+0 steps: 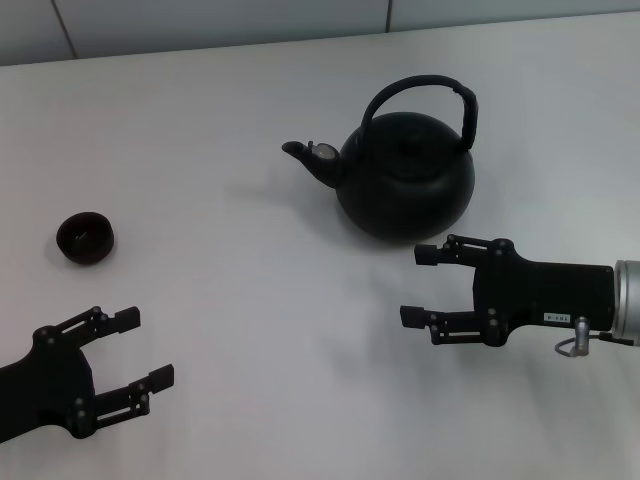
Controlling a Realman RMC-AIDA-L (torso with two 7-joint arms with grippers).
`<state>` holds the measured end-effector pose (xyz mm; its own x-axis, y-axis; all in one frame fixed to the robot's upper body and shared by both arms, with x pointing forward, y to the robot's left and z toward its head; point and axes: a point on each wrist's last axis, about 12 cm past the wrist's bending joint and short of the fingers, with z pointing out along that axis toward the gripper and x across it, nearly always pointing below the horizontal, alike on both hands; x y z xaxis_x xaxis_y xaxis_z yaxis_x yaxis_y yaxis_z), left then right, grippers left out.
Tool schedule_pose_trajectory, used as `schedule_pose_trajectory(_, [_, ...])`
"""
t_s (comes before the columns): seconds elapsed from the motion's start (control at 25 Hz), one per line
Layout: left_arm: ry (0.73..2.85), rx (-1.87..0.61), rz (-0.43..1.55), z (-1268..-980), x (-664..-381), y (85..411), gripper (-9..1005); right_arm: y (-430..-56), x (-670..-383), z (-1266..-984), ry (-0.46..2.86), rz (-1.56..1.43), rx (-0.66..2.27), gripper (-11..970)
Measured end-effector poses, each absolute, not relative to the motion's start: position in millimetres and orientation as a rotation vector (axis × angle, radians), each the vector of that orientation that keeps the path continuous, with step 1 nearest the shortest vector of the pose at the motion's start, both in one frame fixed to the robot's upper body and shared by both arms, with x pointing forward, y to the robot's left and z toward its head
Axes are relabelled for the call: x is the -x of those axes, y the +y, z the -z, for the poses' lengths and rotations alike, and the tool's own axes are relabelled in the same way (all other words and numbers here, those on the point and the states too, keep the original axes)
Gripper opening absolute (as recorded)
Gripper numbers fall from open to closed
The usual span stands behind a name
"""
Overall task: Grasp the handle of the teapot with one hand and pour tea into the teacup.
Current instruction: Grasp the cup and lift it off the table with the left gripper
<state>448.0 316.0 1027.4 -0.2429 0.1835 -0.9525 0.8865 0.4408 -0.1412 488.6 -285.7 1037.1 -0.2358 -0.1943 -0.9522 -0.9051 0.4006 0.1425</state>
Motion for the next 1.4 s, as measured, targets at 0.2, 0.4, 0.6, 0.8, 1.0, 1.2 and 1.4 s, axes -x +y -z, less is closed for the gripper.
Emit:
schedule_pose_trajectory(0.2, [1.705, -0.933, 0.888, -1027.2, -448.2, 316.1, 811, -285.5, -488.4, -1036.9, 1.690, -0.922, 0.973, 824])
schedule_pose_trajectory(0.4, [1.706, -0.934, 0.884, -1027.2, -449.1, 316.0, 812, -284.9, -488.4, -1036.8, 1.690, -0.924, 0.972, 824])
schedule_pose_trajectory(0.6, [1.706, -0.934, 0.883, -1027.3, -449.6, 315.9, 812, -284.5, -489.0, -1036.8, 1.689, -0.924, 0.973, 825])
schedule_pose_trajectory(0.8, [1.707, -0.934, 0.882, -1027.2, -449.6, 315.9, 811, -284.4, -489.2, -1036.8, 1.690, -0.923, 0.973, 825])
schedule_pose_trajectory(1.0, [1.705, -0.935, 0.883, -1027.4, -450.3, 315.2, 812, -284.4, -489.6, -1036.8, 1.691, -0.921, 0.974, 824])
schedule_pose_trajectory(1.2, [1.701, -0.930, 0.881, -1028.0, -451.1, 315.2, 811, -283.9, -489.8, -1036.8, 1.690, -0.923, 0.973, 824])
schedule_pose_trajectory(1.4, [1.695, -0.860, 0.825, -1030.3, -455.0, 322.0, 811, -283.7, -490.3, -1037.0, 1.689, -0.922, 0.975, 824])
